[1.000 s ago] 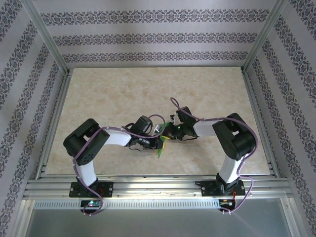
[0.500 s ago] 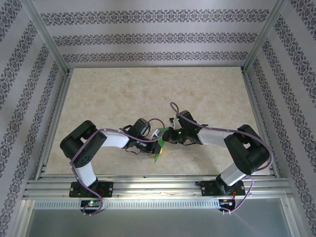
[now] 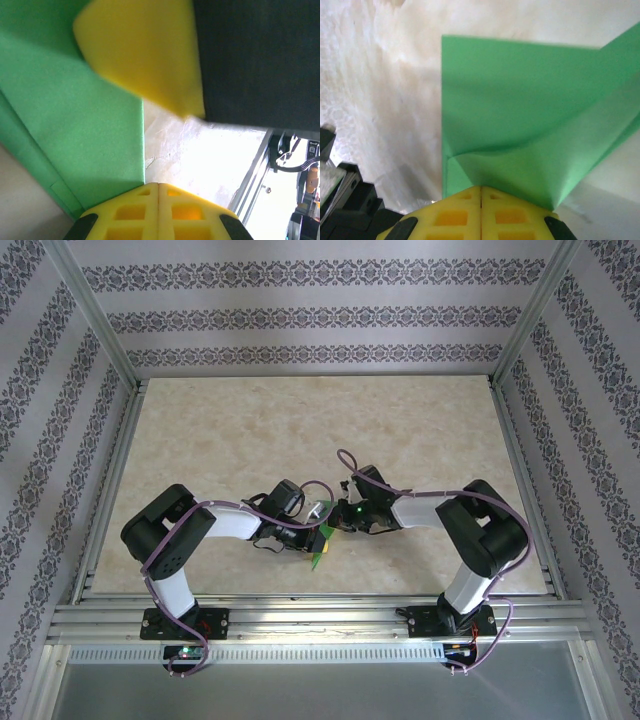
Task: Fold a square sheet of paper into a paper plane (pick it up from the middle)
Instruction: Fold the wing for the fifth time at the center of the table.
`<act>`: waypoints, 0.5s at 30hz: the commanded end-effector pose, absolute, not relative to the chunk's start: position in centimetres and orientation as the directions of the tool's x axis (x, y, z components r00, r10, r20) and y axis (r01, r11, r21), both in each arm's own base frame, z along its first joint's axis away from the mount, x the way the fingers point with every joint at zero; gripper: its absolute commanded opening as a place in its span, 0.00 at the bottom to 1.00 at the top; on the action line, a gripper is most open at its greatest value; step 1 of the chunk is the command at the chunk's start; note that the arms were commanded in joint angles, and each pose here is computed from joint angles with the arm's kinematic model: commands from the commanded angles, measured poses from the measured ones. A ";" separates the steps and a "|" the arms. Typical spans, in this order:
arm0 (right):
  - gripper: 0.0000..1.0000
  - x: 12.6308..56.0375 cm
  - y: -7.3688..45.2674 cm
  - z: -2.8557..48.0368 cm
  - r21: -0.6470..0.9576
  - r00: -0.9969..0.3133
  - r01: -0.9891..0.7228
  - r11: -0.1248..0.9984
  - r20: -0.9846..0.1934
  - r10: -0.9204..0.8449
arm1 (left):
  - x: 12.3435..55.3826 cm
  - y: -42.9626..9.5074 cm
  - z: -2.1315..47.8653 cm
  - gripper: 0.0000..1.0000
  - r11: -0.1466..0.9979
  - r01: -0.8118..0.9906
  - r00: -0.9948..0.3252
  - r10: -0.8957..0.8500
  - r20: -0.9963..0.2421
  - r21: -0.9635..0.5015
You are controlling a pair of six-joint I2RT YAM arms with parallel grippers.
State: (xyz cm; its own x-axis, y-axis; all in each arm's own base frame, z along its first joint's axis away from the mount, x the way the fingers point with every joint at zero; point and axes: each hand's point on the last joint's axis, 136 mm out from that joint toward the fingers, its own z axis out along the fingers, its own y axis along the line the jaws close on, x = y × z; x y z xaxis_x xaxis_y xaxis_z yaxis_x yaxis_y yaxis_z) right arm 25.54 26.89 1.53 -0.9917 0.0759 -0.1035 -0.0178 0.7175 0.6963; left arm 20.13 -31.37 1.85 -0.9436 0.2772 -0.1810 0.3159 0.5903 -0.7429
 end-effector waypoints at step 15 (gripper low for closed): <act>0.06 31.3 22.1 0.5 0.634 -0.956 0.114 0.765 -0.140 0.259 | 16.4 -27.7 -2.0 0.00 0.707 0.253 -0.945 0.326 -0.013 -0.661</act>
State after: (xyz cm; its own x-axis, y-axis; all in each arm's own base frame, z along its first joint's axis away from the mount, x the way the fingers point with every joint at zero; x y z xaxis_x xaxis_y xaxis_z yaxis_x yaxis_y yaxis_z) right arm 29.78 23.91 1.55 -0.9726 0.2050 -0.1099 0.0716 0.7135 0.6970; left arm 20.07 -31.32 1.81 -0.9345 0.2953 -0.1987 0.3412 0.5837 -0.7368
